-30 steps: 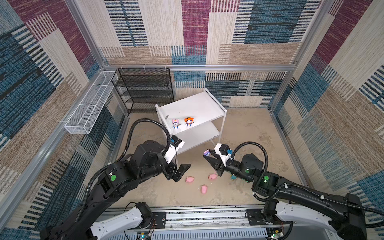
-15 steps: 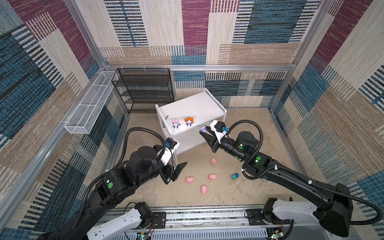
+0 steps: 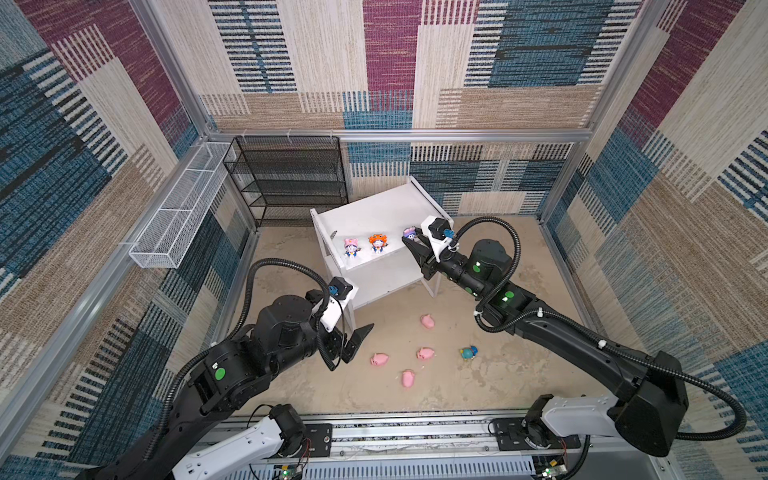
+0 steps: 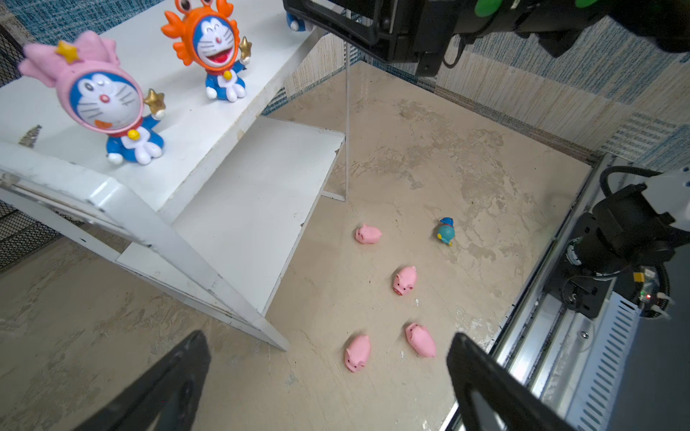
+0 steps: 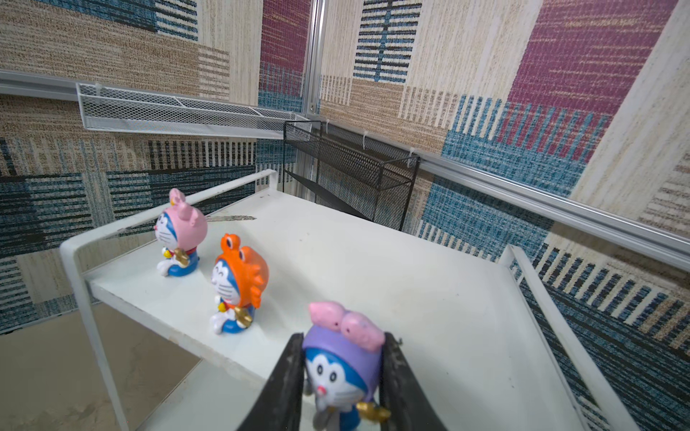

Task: Place and organize the plastic toys onto the shelf
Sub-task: 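Carry the purple figure over the shelf with the right gripper while the left retracts, then lower the purple figure beside the orange crab-hat figure and open the right gripper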

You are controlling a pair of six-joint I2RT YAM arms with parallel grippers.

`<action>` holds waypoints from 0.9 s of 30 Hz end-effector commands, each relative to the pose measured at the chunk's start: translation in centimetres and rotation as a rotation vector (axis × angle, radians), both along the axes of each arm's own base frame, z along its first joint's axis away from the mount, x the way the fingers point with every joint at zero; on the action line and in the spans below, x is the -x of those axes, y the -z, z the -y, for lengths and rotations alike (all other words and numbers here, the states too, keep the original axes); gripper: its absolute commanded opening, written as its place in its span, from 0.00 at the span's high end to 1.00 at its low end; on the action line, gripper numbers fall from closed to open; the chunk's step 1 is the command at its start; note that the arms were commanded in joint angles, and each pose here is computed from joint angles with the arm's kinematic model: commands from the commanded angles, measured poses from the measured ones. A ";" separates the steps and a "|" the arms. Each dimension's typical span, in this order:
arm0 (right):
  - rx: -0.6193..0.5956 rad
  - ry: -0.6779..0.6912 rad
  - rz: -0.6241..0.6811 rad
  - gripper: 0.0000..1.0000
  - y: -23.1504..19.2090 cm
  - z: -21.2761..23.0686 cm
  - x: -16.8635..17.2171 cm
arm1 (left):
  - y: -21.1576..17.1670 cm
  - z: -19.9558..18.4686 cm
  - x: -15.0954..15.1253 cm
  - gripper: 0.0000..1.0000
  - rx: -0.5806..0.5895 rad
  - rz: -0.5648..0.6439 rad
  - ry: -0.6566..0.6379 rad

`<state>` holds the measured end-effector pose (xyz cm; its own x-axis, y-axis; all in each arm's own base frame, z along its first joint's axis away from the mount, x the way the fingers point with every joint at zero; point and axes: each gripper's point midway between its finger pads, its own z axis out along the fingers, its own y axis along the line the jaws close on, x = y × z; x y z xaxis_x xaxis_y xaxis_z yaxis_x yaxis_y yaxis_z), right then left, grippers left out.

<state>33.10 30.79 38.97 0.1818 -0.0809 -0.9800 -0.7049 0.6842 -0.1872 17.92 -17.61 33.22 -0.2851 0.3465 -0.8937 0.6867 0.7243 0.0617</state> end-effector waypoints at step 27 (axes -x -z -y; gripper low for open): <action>0.043 -0.102 -0.010 0.69 0.9 -1.7 0.2 | -3.8 1.8 -1.8 0.01 0.064 0.089 0.000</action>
<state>32.67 32.52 37.81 0.1768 -0.1040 -0.9787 -0.7797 0.5920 -0.2037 19.67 -19.21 36.16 -0.2406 0.2944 -0.9249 0.6737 0.7366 0.0592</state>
